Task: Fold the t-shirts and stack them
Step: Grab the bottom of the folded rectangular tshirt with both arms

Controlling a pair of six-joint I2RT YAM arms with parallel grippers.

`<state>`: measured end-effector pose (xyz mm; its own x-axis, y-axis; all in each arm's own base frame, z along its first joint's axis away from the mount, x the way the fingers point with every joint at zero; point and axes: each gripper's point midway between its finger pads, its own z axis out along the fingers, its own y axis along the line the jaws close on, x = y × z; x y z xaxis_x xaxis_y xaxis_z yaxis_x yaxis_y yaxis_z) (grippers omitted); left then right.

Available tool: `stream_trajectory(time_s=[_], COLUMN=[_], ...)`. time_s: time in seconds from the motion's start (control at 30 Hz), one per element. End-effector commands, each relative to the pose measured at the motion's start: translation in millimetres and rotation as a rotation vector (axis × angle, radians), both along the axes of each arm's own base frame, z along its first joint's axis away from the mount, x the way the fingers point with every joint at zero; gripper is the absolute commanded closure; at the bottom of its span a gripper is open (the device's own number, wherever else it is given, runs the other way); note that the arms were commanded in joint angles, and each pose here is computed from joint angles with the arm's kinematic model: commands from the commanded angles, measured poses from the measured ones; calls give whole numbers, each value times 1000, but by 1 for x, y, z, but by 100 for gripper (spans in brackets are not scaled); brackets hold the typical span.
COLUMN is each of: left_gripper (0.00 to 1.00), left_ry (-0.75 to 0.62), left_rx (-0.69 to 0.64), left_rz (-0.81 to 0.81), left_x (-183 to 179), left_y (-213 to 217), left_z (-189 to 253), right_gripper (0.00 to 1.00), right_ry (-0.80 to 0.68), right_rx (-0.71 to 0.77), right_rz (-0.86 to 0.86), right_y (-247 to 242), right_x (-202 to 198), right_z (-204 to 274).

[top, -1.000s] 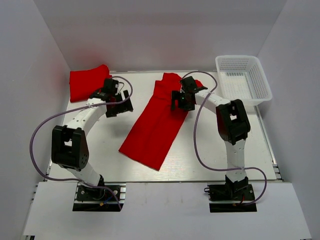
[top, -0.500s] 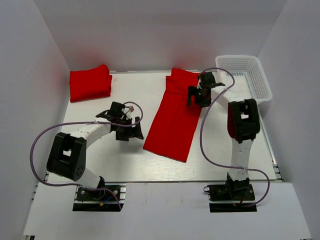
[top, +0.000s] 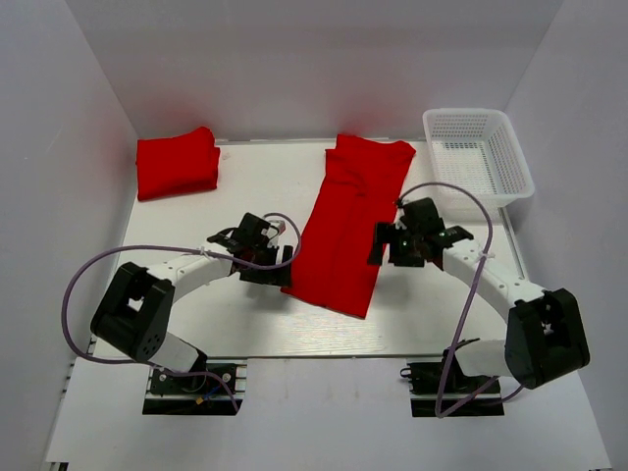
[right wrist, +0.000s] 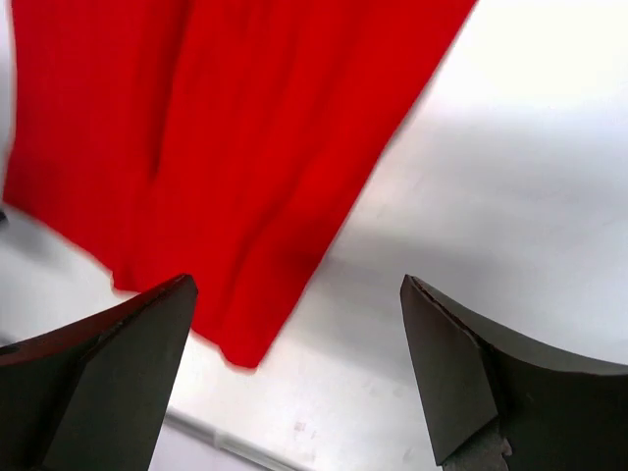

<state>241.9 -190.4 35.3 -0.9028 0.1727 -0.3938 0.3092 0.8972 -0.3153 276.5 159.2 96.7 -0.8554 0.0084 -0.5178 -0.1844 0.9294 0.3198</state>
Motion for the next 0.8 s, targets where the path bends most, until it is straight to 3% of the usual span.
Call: stream_trajectory(time_s=[0.0,0.17,0.43,0.67,0.77], left_gripper=[6,11,24,52,57], left_ry=[-39,-9,29,62,74], left_rx=[19,-20,33,59,62], left_rz=[14,-42,-57,-63,-61], left_x=[1,-14,-24,-35,-44], left_y=[0,-12,-17,-15,-12], left_z=[0,-15,-37,-40,-43], right_gripper=[10,10,10,10,13], right_ry=[166,296,377,433,444], right_rx=[104,149,190,200,193], right_rz=[43,78,105,85,75], right_y=[20,35,48,55,56], right_x=[-51,-96,-121,-132,-134], right_z=[-19,-40,-53,-66,-73])
